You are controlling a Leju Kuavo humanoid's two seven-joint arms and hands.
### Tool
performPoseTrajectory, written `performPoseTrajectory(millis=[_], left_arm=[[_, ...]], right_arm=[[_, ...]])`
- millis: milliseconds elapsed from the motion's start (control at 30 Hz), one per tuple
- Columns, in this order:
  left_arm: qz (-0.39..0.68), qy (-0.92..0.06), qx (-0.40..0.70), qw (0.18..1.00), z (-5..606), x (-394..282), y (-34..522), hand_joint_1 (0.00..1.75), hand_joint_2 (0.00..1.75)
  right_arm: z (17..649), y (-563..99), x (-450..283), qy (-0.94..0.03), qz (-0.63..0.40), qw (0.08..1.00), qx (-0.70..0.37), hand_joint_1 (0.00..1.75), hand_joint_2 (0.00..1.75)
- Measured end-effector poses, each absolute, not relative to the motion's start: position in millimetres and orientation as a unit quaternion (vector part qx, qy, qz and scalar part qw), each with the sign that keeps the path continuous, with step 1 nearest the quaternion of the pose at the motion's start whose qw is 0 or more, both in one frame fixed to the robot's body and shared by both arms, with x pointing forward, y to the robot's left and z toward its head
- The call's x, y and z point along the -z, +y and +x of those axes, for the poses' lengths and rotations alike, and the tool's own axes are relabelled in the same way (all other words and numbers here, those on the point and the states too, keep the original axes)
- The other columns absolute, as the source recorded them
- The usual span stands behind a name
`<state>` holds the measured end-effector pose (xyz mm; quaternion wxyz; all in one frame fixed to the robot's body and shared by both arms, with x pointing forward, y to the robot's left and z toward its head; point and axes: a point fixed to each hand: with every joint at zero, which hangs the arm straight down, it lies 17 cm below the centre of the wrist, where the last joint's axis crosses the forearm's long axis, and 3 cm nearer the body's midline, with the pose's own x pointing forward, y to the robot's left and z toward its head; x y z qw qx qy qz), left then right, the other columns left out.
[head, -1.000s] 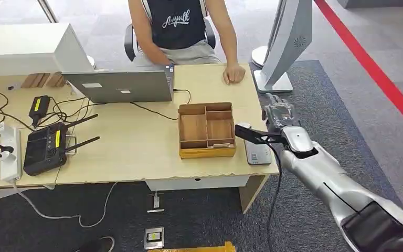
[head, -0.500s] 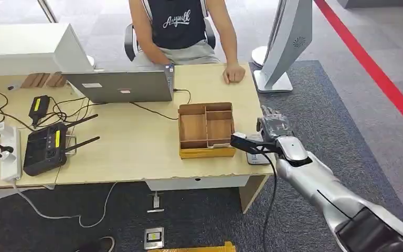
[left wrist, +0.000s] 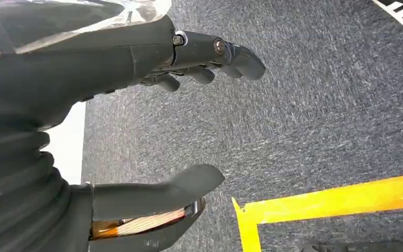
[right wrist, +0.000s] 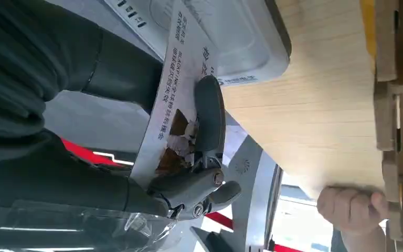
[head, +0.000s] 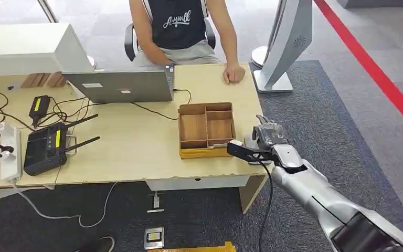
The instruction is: Pass the card to the sensor for recognition and then transmit it.
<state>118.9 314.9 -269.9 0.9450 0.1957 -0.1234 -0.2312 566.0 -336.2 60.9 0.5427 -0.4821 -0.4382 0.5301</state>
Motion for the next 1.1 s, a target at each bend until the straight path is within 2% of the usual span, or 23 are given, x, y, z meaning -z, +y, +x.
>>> performPoseTrajectory(millis=[900, 1100], left_arm=[[0.195, -0.127, 0.234, 0.944, 120, 270, 314, 0.0, 1.75], [0.192, -0.137, 0.237, 0.942, 123, 269, 312, 0.0, 1.75]], right_arm=[[566, -330, -61, -0.452, -0.478, 0.551, -0.514, 1.75, 1.75], [590, -345, -114, -0.491, -0.499, 0.556, -0.448, 1.75, 1.75]])
